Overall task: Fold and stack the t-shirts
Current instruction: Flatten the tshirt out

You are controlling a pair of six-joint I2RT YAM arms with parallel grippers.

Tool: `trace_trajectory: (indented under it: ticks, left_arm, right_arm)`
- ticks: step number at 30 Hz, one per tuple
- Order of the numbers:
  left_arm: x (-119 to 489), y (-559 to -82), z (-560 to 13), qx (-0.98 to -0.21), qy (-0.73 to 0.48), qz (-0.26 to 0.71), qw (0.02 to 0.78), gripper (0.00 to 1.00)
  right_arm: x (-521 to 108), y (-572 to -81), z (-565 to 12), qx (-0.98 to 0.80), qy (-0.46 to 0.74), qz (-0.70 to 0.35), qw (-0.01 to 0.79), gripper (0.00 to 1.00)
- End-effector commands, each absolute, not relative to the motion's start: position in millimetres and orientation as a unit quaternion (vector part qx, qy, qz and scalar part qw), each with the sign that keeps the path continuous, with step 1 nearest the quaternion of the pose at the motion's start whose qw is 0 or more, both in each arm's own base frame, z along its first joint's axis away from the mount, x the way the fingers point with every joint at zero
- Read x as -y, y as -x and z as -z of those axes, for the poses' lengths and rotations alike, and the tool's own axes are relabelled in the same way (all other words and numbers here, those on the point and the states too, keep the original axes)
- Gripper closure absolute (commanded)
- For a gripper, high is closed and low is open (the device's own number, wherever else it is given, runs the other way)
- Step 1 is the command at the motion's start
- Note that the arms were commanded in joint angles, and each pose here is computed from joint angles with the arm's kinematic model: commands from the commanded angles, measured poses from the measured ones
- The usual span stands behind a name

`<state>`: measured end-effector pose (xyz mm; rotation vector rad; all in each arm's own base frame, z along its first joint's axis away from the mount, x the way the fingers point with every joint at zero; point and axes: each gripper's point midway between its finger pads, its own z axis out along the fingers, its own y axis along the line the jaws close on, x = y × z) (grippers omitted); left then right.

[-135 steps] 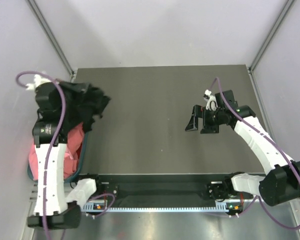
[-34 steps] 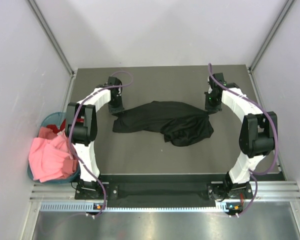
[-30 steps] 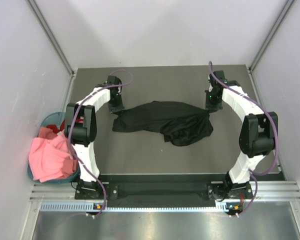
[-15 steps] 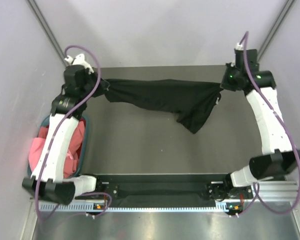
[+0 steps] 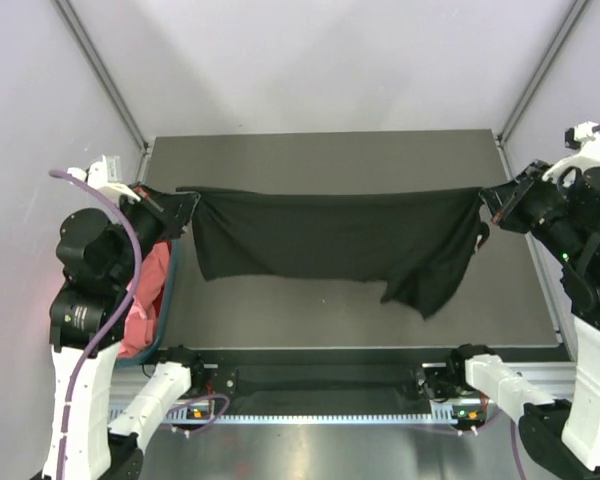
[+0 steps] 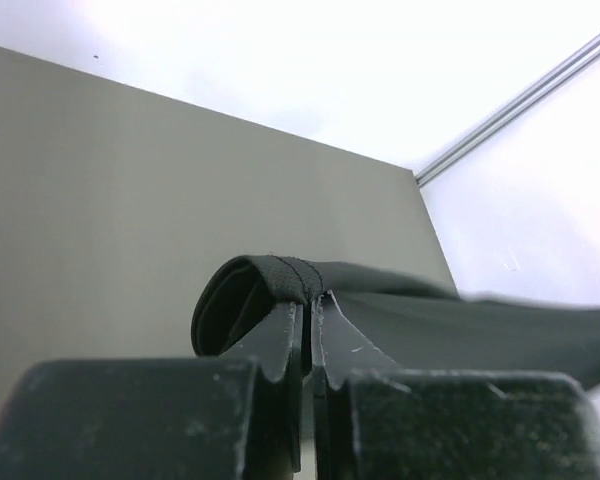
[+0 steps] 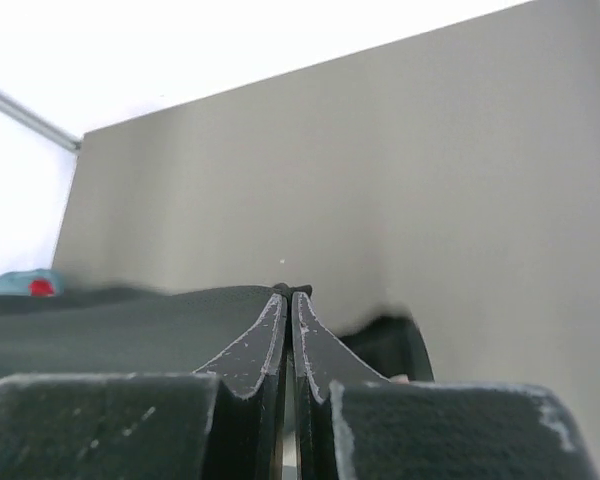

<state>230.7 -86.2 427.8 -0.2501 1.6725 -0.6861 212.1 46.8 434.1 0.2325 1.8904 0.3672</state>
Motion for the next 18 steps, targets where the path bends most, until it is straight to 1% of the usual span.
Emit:
trace_trajectory:
  ticks: [1, 3, 4, 5, 6, 7, 8, 9, 10, 11, 12, 13, 14, 16, 17, 18]
  left_arm:
    - [85.9, -249.4, -405.6, -0.749, 0.127, 0.285, 0.585, 1.0]
    - [85.8, -266.1, -381.6, -0.776, 0.131, 0.264, 0.558, 1.0]
    - [85.0, -274.2, -370.7, -0.788, 0.133, 0.252, 0.545, 0.98]
    - [86.1, -290.4, -347.8, -0.813, 0.136, 0.236, 0.516, 0.89]
    - [82.7, -299.8, -332.8, -0.828, 0.142, 0.215, 0.498, 0.87]
    - [82.7, -315.2, -308.3, -0.855, 0.145, 0.193, 0.459, 0.86]
    - [79.5, -323.6, -296.3, -0.868, 0.144, 0.172, 0.443, 0.75]
    - [68.3, -331.1, -294.9, -0.876, 0.155, 0.136, 0.437, 0.66]
    - [65.1, -346.6, -274.2, -0.893, 0.159, 0.108, 0.407, 0.58]
    - [62.6, -353.1, -269.7, -0.899, 0.153, 0.093, 0.399, 0.43]
    - [60.6, -359.6, -274.3, -0.9, 0.149, 0.084, 0.4, 0.38]
    - [60.5, -361.0, -259.5, -0.914, 0.146, 0.072, 0.371, 0.36]
    - [59.8, -359.1, -255.3, -0.919, 0.145, 0.067, 0.36, 0.34]
    - [56.9, -351.1, -242.8, -0.926, 0.147, 0.058, 0.344, 0.33]
    - [56.3, -345.4, -236.7, -0.928, 0.148, 0.057, 0.338, 0.33]
    - [55.6, -334.4, -218.7, -0.935, 0.147, 0.053, 0.318, 0.33]
  right_arm:
    - [-60.0, -225.2, -406.6, -0.838, -0.105, -0.177, 0.506, 1.0]
    - [-70.4, -241.1, -381.9, -0.857, -0.103, -0.191, 0.468, 1.0]
    - [-74.3, -253.8, -378.4, -0.855, -0.103, -0.198, 0.469, 1.0]
    - [-79.0, -268.7, -364.2, -0.863, -0.111, -0.202, 0.45, 1.0]
    - [-84.3, -280.4, -344.6, -0.871, -0.113, -0.208, 0.43, 1.0]
    - [-87.7, -303.3, -330.2, -0.876, -0.119, -0.207, 0.418, 0.99]
    - [-87.7, -316.9, -322.4, -0.878, -0.122, -0.203, 0.417, 0.97]
    - [-87.2, -328.3, -308.2, -0.884, -0.124, -0.195, 0.408, 0.85]
    - [-85.9, -348.2, -286.8, -0.895, -0.122, -0.177, 0.391, 0.76]
    - [-78.1, -358.7, -279.4, -0.899, -0.126, -0.15, 0.39, 0.66]
    - [-73.7, -365.7, -270.0, -0.907, -0.126, -0.132, 0.379, 0.53]
    - [-69.9, -368.2, -245.3, -0.928, -0.119, -0.107, 0.338, 0.47]
    - [-69.1, -370.4, -242.9, -0.932, -0.113, -0.099, 0.328, 0.46]
    - [-71.2, -360.5, -228.0, -0.947, -0.097, -0.092, 0.294, 0.44]
    - [-74.2, -347.2, -213.0, -0.954, -0.089, -0.093, 0.271, 0.44]
    - [-81.4, -337.9, -207.0, -0.957, -0.075, -0.098, 0.263, 0.43]
